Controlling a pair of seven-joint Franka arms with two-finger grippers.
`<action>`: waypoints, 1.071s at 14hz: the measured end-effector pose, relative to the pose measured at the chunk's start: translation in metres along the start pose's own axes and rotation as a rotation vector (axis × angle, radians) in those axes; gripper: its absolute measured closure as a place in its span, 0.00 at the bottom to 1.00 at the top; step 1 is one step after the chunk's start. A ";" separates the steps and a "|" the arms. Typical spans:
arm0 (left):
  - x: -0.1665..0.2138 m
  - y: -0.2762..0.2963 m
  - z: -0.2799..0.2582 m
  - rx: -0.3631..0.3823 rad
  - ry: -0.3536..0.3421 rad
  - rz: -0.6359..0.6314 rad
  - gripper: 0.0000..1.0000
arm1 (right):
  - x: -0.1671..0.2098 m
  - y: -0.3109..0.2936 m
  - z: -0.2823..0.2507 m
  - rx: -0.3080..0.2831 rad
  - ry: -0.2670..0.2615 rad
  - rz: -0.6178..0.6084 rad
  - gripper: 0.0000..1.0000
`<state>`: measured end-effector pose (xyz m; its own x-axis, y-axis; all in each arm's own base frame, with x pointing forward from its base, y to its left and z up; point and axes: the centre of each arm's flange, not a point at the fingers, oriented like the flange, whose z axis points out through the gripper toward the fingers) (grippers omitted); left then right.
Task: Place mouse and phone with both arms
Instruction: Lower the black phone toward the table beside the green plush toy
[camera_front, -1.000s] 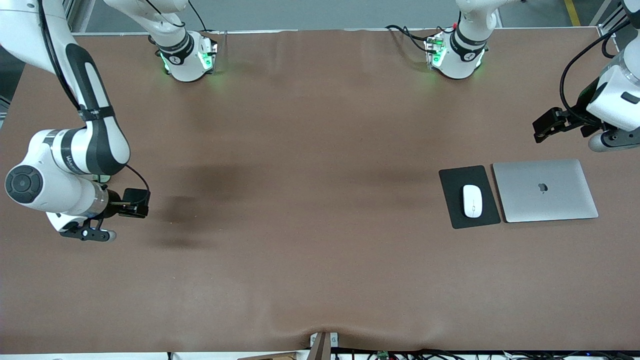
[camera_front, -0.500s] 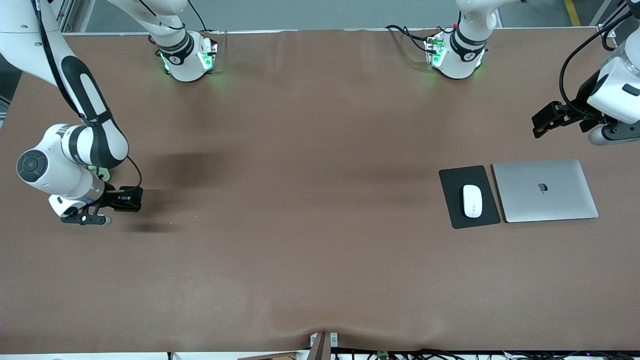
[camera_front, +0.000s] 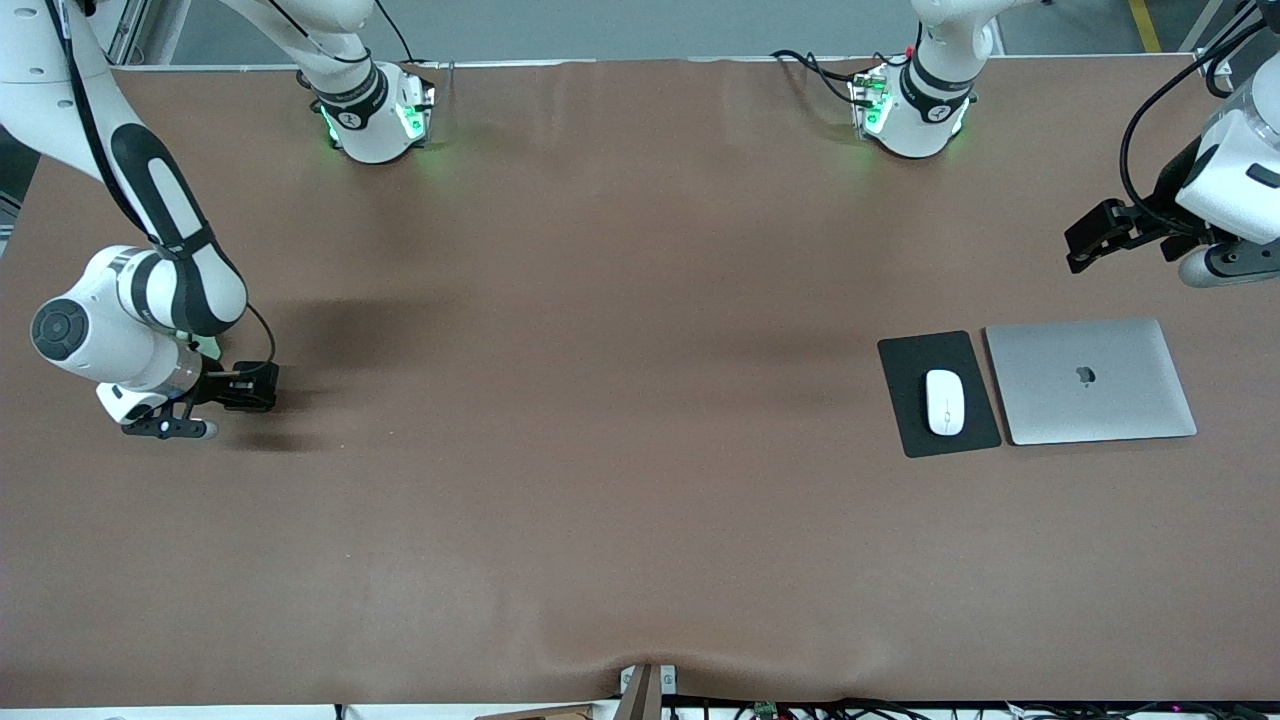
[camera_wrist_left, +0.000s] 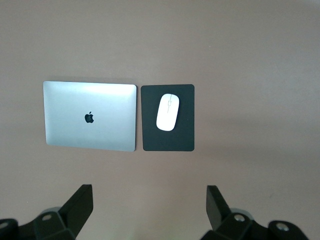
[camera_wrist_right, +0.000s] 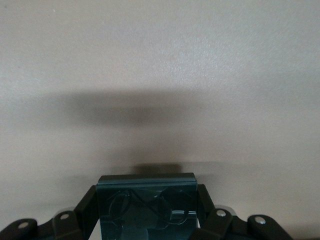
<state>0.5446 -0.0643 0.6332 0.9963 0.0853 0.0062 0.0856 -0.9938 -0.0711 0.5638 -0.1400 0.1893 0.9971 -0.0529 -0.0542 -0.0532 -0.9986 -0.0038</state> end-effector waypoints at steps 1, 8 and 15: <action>0.000 0.000 0.000 0.000 0.000 -0.001 0.00 | -0.001 0.003 0.003 0.001 -0.003 0.005 0.20; 0.000 -0.002 0.001 0.001 -0.003 -0.003 0.00 | -0.004 0.011 0.011 0.004 -0.014 0.017 0.16; 0.000 -0.002 0.001 0.001 -0.005 -0.004 0.00 | 0.007 0.003 0.002 0.004 0.011 0.000 0.00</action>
<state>0.5444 -0.0624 0.6323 0.9960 0.0897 0.0017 0.0896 -0.9934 -0.0720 0.5703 -0.1431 0.1864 0.9976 -0.0535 -0.0430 -0.0538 -0.9985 -0.0074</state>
